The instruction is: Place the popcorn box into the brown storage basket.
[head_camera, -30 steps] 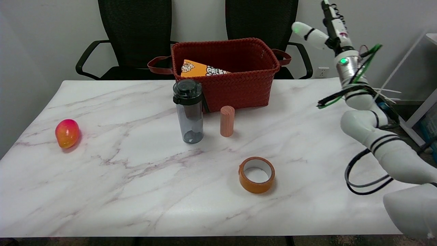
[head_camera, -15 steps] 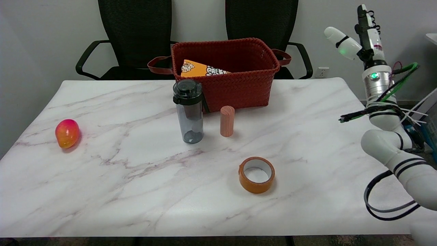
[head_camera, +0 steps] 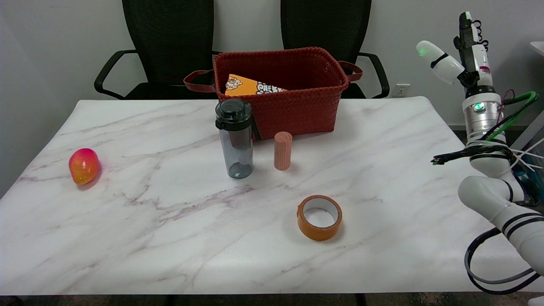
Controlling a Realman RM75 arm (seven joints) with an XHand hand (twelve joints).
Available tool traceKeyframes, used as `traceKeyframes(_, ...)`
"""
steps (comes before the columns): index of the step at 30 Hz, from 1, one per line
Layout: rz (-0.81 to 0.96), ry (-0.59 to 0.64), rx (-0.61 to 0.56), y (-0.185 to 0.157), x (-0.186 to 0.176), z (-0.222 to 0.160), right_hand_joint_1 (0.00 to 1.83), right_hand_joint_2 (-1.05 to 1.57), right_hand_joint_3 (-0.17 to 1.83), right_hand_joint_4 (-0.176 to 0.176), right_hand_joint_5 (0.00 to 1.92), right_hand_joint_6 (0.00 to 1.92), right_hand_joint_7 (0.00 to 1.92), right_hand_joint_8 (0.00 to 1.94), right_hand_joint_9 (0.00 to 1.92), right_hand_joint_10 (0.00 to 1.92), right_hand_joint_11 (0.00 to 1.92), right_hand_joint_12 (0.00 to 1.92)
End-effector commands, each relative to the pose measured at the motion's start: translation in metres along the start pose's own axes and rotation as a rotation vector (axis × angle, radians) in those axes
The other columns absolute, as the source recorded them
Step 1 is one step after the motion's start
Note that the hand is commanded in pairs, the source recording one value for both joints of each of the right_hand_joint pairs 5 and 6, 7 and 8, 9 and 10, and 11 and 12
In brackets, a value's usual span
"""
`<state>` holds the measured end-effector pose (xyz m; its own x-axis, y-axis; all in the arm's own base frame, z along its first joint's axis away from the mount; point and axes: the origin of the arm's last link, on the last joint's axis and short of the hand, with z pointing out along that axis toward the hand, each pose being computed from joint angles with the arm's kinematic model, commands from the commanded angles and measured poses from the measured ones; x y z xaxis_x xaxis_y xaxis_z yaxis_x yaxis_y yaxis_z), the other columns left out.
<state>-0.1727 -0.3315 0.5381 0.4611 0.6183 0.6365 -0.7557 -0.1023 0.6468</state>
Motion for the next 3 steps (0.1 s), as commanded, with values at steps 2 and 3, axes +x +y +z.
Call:
traceKeyframes(2,-0.008,-0.004,-0.008,0.0080,0.0077,-0.0218,0.53,0.82,-0.11,0.000,0.00,0.00,0.00,0.00,0.00,0.00,0.14,0.14)
traceKeyframes(3,-0.008,0.000,-0.008,0.0083,0.0092,-0.0225,0.53,0.82,-0.11,0.000,0.00,0.00,0.00,0.00,0.00,0.00,0.15,0.15)
